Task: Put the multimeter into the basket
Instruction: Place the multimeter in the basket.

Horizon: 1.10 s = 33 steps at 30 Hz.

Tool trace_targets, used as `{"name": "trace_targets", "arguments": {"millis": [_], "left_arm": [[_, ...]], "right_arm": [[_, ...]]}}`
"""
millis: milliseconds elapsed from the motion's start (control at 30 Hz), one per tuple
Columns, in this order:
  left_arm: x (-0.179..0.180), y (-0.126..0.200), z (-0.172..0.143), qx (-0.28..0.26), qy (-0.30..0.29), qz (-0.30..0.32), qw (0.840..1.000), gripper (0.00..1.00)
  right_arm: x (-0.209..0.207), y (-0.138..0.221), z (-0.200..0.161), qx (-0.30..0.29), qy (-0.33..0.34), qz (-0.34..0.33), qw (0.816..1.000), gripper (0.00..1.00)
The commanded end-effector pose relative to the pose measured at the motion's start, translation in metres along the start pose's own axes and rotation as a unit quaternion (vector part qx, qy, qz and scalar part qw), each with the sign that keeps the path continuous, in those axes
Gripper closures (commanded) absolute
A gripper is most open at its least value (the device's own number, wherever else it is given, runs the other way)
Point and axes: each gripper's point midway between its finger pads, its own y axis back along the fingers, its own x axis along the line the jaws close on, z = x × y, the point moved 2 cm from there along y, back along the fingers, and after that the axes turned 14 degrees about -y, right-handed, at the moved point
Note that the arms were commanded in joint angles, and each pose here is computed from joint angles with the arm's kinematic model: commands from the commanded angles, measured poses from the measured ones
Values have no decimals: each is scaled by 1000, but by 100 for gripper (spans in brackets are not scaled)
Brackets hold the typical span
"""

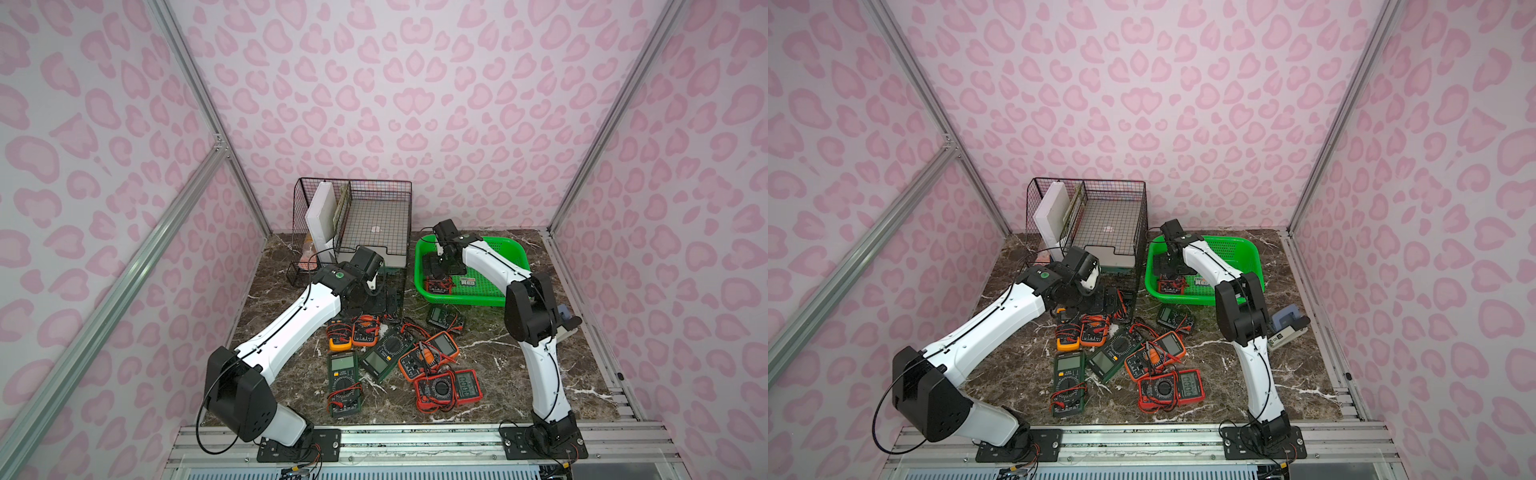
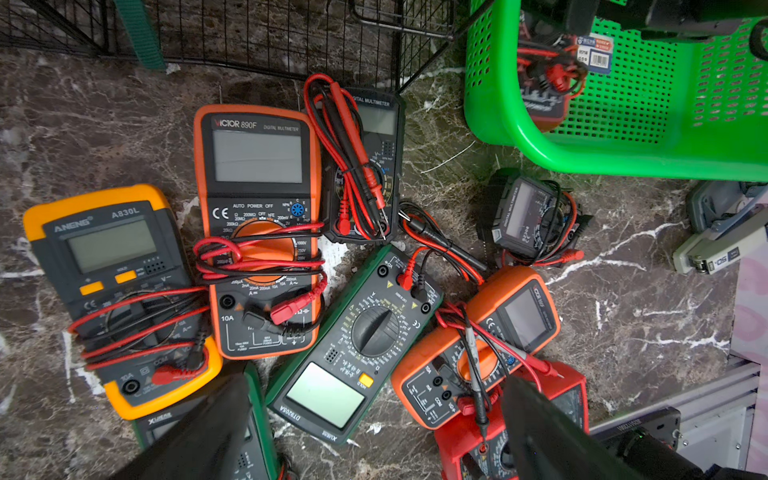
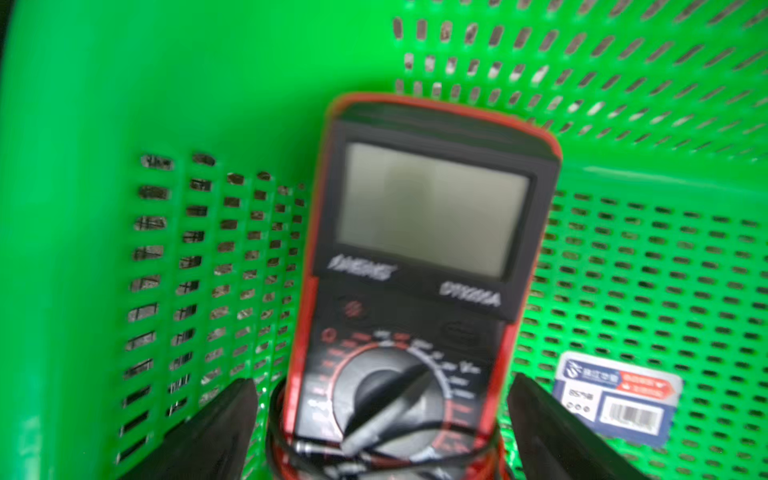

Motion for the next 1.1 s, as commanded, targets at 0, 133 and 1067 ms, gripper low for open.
{"name": "trace_targets", "arguments": {"millis": [0,133,1067], "left_arm": [[-1,-1,3,-6,-1,-4,1000,1],[-1,-1,3,-6,0,-3,1000,1],[-37,19,-55,27,-133,-52,989,1]], "right_arm": [[5,4,0,3,-6,14,1000,1],[6,11,3,1,-12,22,1000,1],[-77,144,5,-124,-174,5,977,1]]}}
